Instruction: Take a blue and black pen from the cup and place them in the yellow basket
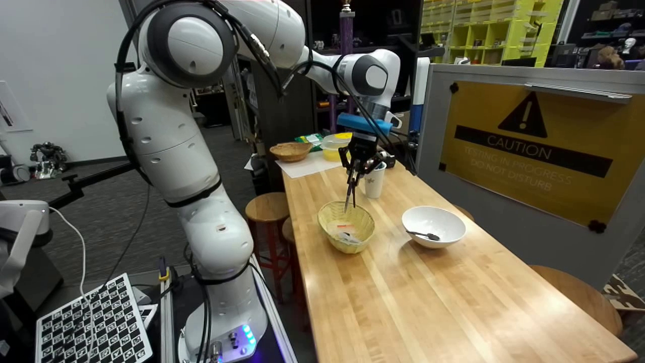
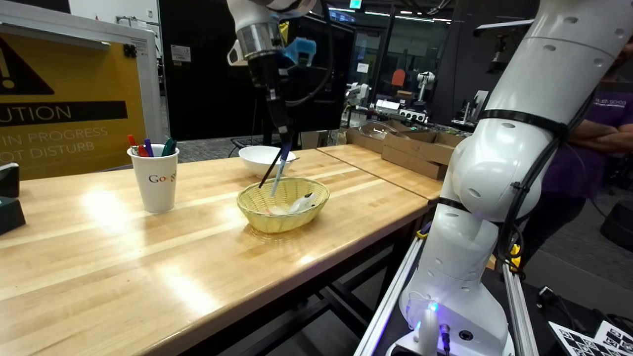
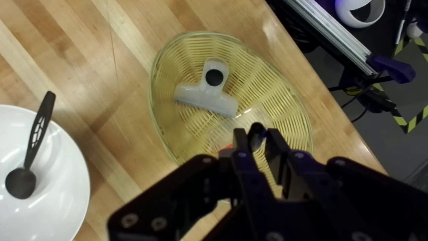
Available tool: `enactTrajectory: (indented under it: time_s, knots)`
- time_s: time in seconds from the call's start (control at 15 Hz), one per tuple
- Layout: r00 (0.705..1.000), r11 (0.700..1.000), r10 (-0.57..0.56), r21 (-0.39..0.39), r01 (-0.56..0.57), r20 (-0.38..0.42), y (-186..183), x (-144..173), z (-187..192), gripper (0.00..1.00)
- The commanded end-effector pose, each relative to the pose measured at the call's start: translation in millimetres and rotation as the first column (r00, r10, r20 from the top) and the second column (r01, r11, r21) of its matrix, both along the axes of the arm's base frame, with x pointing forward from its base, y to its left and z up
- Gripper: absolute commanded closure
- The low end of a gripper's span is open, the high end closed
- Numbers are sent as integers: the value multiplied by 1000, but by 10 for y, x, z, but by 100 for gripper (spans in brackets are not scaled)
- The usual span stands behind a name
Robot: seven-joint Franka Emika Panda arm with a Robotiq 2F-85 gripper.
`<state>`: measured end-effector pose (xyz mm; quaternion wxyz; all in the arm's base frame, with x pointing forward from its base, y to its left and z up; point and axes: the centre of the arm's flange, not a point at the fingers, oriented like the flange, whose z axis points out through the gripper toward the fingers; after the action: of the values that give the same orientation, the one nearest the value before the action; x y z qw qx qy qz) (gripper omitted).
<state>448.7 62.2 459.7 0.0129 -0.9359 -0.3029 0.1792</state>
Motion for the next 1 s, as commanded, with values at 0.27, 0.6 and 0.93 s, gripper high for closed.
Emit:
enactTrajectory:
  time_s: [0.27,0.6,0.93]
  knots:
    - [997,998,-66,13,66,-43,-169,-269,-308,55]
    - [997,998,-68,14,68,-40,-203,-284,-334,26]
    - [999,999,-40,20,40,35,-181,-269,-280,0]
